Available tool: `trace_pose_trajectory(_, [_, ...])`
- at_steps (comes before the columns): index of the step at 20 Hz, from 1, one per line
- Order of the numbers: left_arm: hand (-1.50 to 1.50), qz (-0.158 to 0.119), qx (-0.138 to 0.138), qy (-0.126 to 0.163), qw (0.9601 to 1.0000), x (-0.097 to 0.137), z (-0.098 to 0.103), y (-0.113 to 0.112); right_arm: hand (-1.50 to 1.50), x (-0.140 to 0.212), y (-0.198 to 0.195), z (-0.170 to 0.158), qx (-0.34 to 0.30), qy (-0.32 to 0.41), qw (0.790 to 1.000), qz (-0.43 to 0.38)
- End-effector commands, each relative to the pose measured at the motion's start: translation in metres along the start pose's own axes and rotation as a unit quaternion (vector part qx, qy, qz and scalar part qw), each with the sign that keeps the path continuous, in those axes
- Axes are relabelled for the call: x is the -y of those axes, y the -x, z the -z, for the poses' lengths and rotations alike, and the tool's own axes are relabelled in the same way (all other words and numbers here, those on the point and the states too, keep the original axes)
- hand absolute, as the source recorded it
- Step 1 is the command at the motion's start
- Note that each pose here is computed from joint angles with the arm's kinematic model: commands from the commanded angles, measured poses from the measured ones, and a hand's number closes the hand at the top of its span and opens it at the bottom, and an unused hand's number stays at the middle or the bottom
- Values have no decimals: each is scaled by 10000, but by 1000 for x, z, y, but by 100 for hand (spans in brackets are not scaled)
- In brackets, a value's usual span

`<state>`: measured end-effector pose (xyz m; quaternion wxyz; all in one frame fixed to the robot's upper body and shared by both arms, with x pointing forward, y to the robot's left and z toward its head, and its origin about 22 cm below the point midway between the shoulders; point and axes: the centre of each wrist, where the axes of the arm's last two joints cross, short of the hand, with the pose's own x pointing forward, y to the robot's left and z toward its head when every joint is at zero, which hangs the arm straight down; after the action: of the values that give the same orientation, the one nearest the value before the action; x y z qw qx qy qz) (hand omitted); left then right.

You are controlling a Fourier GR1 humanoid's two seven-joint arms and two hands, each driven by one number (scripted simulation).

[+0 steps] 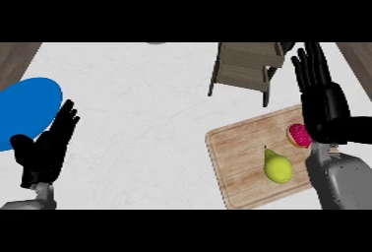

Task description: Pick the pear from the cutting board and place it in the tiered basket

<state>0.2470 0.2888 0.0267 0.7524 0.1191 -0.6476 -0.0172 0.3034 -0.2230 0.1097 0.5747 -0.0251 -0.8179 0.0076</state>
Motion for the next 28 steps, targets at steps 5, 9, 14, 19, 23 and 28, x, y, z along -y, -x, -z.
trace_pose_trajectory(5, [0,1132,1806,805,9737,17,11,-55,150,-79,11,1,-1024,-3001,9420,1103])
trace_pose_trajectory(9, [0,1375,2046,1011,9638,24,6,-56,150,-34,66,-10,-2916,-1428,9366,-1319])
trace_pose_trajectory(14, [0,1431,2080,958,9628,39,11,-41,-150,-36,76,13,-2637,-1906,9432,-668])
trace_pose_trajectory(19, [0,1504,1976,1015,9634,23,-1,-34,-150,-21,15,51,-3214,-3105,8689,-2128])
trace_pose_trajectory(23, [0,1455,2032,1061,9624,27,4,-40,-150,-30,-17,71,-3601,-3679,7691,-3787])
trace_pose_trajectory(28, [0,1432,1975,995,9647,28,7,-29,-150,-49,-53,84,-3741,-4123,6655,-4972])
